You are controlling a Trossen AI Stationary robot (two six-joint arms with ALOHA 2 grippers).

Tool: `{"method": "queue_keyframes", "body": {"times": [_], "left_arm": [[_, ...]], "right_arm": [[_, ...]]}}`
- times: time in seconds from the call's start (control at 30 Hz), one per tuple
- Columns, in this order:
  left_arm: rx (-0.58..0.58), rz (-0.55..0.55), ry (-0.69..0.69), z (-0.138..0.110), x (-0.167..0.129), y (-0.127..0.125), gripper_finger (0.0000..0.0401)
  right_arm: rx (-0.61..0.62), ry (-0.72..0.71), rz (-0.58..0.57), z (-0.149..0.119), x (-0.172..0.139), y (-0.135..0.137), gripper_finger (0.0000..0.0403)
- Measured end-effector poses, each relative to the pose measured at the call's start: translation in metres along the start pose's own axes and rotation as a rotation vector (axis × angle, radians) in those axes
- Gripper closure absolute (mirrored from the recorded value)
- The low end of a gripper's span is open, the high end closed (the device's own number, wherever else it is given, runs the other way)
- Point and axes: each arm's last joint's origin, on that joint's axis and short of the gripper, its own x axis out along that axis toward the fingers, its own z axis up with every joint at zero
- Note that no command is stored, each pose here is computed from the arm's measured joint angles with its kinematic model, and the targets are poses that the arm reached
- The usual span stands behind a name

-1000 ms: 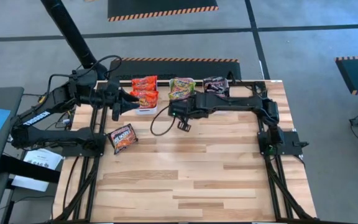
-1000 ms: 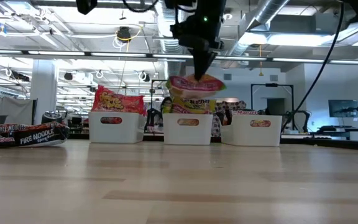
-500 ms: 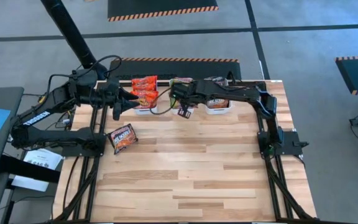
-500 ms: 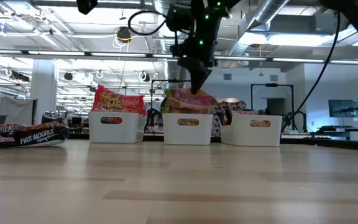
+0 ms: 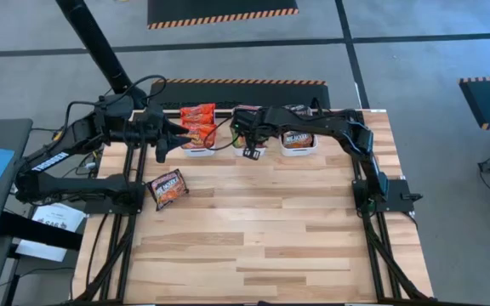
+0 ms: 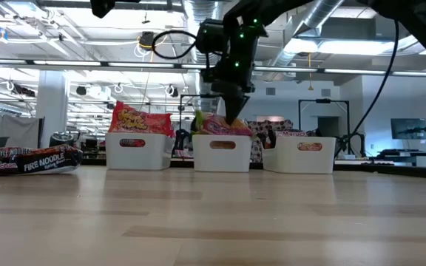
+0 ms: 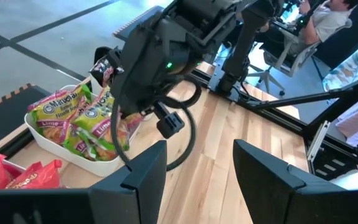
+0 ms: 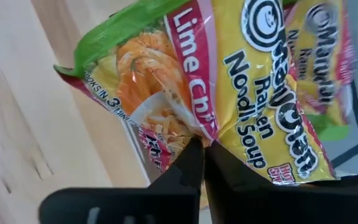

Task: Sort Maruchan noodles
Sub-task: Put the green noodle pack into the middle white bin

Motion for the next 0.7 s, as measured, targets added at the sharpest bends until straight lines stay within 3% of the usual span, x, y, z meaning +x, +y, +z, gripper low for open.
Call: {"method": "queue_keyframes", "body": {"times": [0.37, 0.7], "left_arm": [[-0.006, 0.038, -0.012, 0.000, 0.000, 0.001, 0.0227], [-0.007, 0.049, -0.017, 0.001, 0.000, 0.002, 0.0227]], "right_arm": [[0.006, 0.016, 0.006, 0.000, 0.003, -0.002, 0.0302], [0.027, 0.020, 0.040, 0.010, -0.039, -0.013, 0.0251]]}}
